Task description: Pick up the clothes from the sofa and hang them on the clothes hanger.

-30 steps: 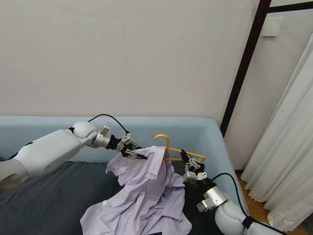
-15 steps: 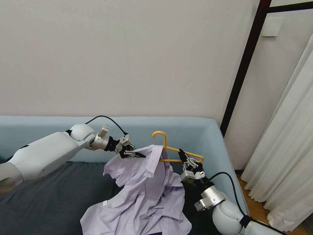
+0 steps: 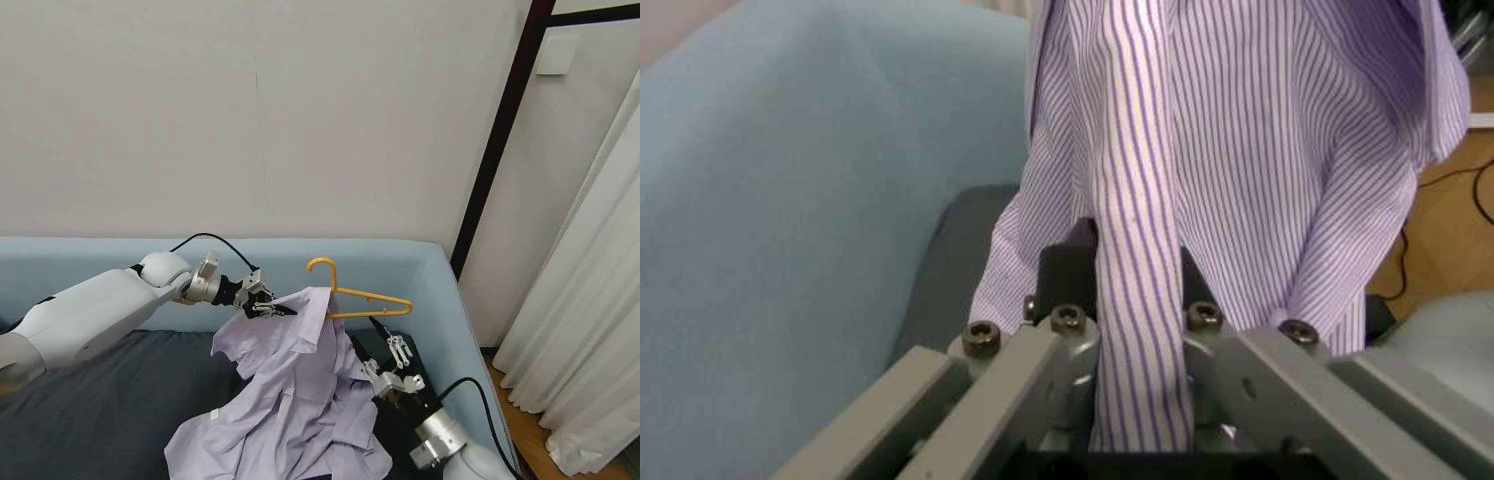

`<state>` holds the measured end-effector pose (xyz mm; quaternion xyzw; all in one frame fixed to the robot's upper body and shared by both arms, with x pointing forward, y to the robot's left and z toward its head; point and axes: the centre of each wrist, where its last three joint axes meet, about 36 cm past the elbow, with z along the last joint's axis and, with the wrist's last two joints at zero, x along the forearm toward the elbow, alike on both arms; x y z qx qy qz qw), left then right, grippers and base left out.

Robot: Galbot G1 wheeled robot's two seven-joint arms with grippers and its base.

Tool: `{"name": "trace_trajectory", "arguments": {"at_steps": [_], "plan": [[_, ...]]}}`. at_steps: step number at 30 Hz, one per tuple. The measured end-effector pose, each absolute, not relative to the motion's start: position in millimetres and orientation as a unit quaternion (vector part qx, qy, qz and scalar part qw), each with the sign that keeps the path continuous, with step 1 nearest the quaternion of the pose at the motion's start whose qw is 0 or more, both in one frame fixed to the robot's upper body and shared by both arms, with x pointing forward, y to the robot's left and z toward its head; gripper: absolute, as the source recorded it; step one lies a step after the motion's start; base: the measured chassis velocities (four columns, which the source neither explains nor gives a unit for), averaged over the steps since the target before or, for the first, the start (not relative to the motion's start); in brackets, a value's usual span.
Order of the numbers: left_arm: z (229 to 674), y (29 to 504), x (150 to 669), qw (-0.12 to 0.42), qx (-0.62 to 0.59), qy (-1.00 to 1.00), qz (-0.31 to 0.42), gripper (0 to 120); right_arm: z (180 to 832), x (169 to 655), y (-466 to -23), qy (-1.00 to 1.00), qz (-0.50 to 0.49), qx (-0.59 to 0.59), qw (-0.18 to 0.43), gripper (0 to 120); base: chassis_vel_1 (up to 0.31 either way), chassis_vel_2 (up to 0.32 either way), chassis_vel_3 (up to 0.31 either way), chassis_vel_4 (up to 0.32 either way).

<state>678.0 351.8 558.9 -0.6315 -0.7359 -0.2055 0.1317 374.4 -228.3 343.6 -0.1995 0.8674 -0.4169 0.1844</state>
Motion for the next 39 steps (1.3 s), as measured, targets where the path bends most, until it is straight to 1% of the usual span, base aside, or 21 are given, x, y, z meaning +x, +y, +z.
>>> {"name": "trace_trajectory", "arguments": {"at_steps": [1,2,4,6,9,18,30,31,33,35,39], "plan": [[561,352,677,0.128,-0.631,-0.737,-0.204,2,327,374,-233,0.87,-0.419,-0.201,0.165,79,0.0,0.0,0.0,0.0],[561,352,677,0.128,-0.631,-0.737,-0.204,2,327,374,-233,0.87,-0.419,-0.201,0.165,79,0.0,0.0,0.0,0.0],[565,351,676,0.123,-0.631,-0.738,-0.203,2,302,375,-235,0.876,-0.416,-0.204,0.135,88,0.0,0.0,0.0,0.0],[568,351,674,0.119,-0.631,-0.739,-0.203,2,282,375,-226,0.886,-0.403,-0.205,0.1,96,0.0,0.0,0.0,0.0],[571,351,671,0.117,-0.633,-0.739,-0.202,2,269,382,-215,0.891,-0.397,-0.202,0.084,100,0.0,0.0,0.0,0.0],[580,358,664,0.113,-0.632,-0.741,-0.199,2,239,418,-190,0.886,-0.423,-0.177,0.069,100,0.0,0.0,0.0,0.0],[585,353,661,0.114,-0.631,-0.741,-0.199,2,229,445,-167,0.887,-0.436,-0.137,0.065,100,0.0,0.0,0.0,0.0],[585,353,662,0.114,-0.631,-0.741,-0.198,2,228,448,-165,0.887,-0.437,-0.133,0.066,99,0.0,0.0,0.0,0.0],[583,351,663,0.114,-0.632,-0.741,-0.196,2,227,448,-161,0.889,-0.435,-0.128,0.067,92,0.0,0.0,0.0,0.0],[583,351,663,0.114,-0.632,-0.741,-0.196,2,227,448,-161,0.889,-0.435,-0.128,0.067,92,0.0,0.0,0.0,0.0],[580,344,665,0.113,-0.637,-0.738,-0.193,2,228,445,-149,0.893,-0.427,-0.126,0.07,70,0.0,0.0,0.0,0.0]]}}
